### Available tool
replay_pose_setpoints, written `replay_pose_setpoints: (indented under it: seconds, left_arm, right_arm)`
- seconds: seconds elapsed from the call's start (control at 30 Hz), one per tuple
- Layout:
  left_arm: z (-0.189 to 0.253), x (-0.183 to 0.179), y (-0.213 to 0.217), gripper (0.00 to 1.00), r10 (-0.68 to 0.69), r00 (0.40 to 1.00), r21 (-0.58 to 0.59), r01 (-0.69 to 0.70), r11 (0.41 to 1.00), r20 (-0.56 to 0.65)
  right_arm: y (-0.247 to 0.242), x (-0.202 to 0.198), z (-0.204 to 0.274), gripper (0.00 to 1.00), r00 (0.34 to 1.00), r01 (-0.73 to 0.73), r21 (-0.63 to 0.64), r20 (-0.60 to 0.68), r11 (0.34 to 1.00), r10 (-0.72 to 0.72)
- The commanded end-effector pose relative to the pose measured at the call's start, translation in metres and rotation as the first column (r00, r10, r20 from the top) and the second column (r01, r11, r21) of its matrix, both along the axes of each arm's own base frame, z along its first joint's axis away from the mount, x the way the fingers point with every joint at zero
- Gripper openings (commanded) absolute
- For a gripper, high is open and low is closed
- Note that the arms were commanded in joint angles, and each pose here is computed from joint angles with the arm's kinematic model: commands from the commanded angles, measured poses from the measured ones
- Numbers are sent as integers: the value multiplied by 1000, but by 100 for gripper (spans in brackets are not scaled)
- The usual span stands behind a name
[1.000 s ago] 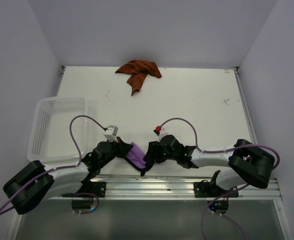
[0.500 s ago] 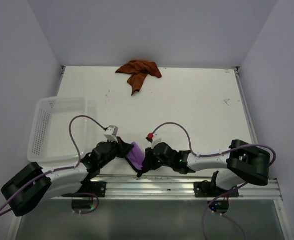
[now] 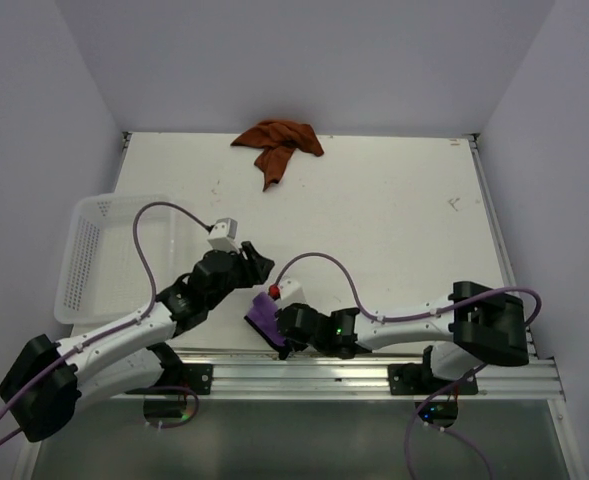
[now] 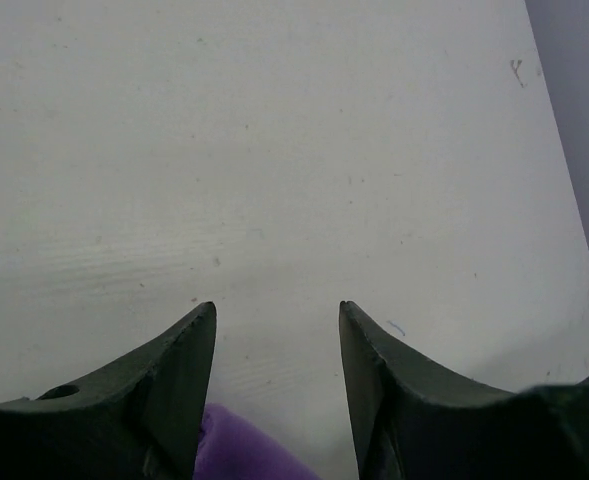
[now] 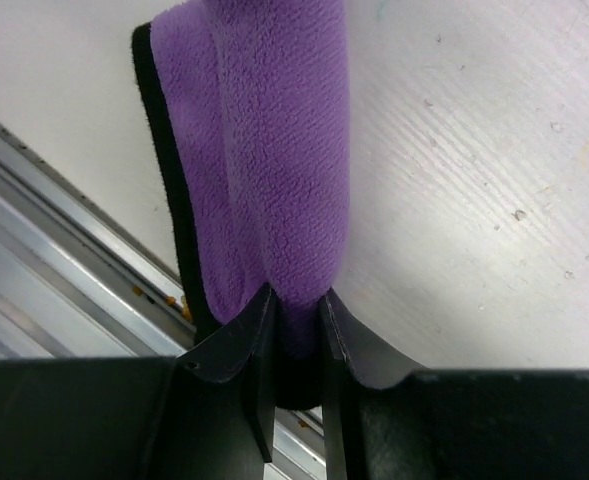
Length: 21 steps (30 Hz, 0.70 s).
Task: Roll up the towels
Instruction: Roll the towel
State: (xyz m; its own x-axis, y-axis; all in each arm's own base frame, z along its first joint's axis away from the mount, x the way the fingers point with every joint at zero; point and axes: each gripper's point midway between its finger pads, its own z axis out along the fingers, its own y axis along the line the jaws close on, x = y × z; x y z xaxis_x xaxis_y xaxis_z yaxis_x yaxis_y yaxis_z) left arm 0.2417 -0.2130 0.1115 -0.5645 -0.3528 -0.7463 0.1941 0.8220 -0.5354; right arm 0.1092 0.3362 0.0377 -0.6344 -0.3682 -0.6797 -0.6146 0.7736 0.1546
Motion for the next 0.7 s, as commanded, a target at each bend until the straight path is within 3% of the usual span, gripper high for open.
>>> replay_pose_setpoints:
  seconds: [0.0, 0.1, 0.3, 0.67]
  left_arm:
    - [1, -1, 10, 55, 62, 984, 44, -55, 997, -165]
    - [10, -2, 2, 54, 32, 969, 34, -25, 999, -244]
    - [26, -5, -3, 54, -16, 961, -25, 10, 1000, -276]
    - [13, -12, -29, 52, -131, 929, -94, 105, 990, -347]
  right_arm:
    - [-14, 10, -4, 16, 993, 49, -147, 114, 988, -33]
    - [-18, 14, -3, 15, 982, 99, -201, 180, 974, -63]
    - [-34, 27, 8, 15, 942, 212, -288, 314, 934, -117]
    - [-31, 27, 11, 17, 865, 287, -467, 501, 836, -18]
